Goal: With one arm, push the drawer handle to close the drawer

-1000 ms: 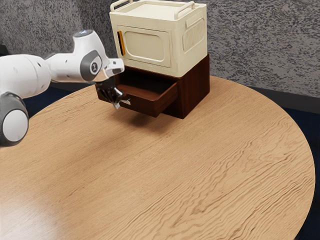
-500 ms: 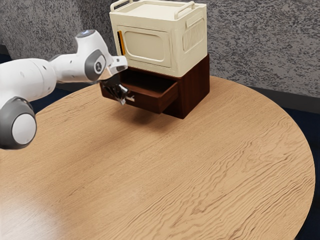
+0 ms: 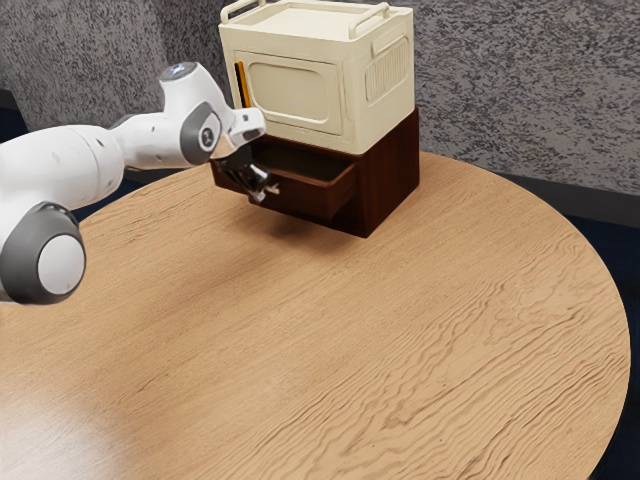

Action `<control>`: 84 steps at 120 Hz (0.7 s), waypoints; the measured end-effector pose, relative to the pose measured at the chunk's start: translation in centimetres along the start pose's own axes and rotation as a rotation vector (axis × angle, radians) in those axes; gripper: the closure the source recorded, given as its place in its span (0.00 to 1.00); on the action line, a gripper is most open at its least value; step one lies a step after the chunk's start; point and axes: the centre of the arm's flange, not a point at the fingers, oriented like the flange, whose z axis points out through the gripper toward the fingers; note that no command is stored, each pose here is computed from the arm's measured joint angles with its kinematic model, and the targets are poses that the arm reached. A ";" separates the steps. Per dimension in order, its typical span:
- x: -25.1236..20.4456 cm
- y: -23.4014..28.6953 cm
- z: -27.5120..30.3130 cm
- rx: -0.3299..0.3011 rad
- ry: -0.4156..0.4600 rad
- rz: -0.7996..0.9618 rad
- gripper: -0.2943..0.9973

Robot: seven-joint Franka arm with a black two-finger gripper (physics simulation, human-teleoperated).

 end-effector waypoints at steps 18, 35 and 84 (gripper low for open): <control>0.6 -0.1 -0.7 0.011 0.042 0.003 0.84; 1.1 -0.4 0.0 0.021 0.082 0.006 0.84; 2.4 0.0 0.5 0.046 0.192 0.021 0.84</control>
